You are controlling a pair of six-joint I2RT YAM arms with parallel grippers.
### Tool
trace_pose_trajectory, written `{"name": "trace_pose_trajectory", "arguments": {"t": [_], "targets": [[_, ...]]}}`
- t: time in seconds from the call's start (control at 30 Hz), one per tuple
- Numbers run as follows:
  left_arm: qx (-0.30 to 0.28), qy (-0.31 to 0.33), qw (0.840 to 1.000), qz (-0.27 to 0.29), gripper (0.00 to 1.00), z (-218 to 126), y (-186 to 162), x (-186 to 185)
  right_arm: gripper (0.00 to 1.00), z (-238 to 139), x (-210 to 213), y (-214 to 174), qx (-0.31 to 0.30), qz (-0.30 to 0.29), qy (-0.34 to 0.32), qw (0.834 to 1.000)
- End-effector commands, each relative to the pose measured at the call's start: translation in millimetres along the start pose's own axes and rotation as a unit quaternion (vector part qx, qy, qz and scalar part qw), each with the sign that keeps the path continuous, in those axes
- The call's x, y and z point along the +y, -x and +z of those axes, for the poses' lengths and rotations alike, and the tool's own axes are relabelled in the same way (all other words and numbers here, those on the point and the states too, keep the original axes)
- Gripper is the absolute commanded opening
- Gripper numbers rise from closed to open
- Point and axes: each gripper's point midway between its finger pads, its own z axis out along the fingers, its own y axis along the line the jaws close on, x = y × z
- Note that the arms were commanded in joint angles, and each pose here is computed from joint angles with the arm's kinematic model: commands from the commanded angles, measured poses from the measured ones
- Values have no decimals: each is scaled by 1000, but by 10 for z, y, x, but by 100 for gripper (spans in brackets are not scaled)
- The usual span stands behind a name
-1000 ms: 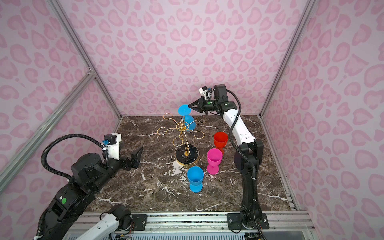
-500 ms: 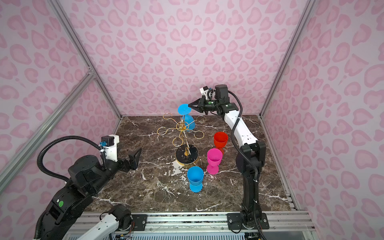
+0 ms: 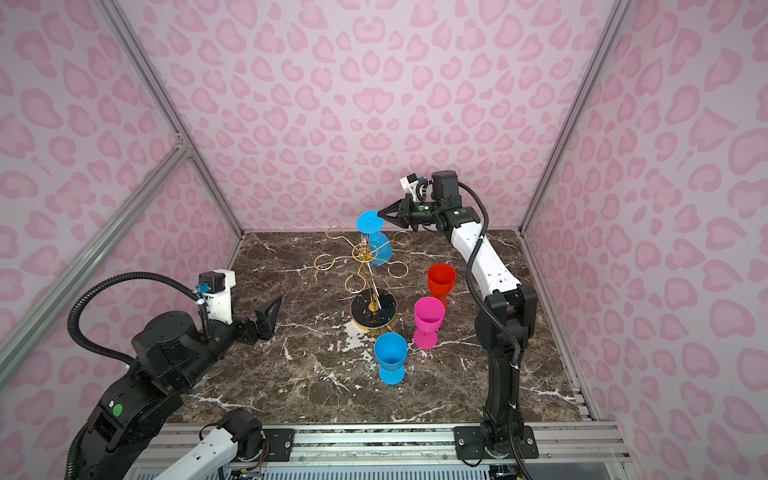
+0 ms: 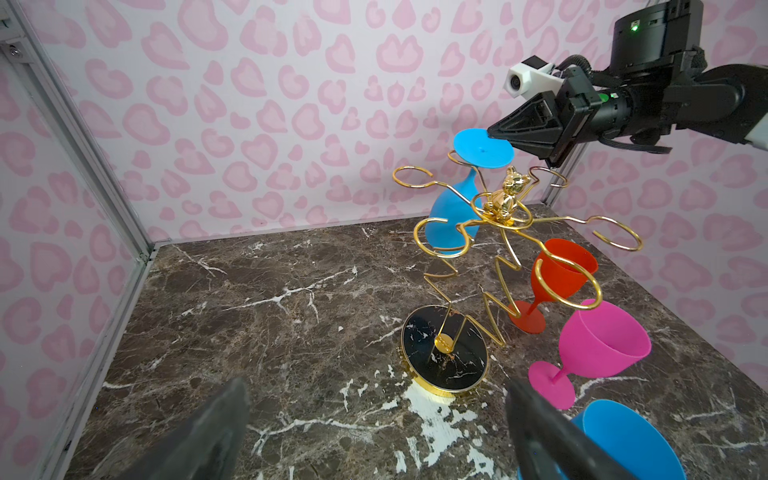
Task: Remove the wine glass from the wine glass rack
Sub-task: 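Slide the blue glass off its rack hook with the right gripper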
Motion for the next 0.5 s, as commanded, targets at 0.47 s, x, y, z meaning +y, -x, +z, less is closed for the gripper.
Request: {"name": "trace_pose_trajectory", "arguments": {"t": [0.47], "targets": [[-7,-6,1000,-8,97,-50,72,-18,0,-262,53,-16,-7,-19,-8,1000]]}}
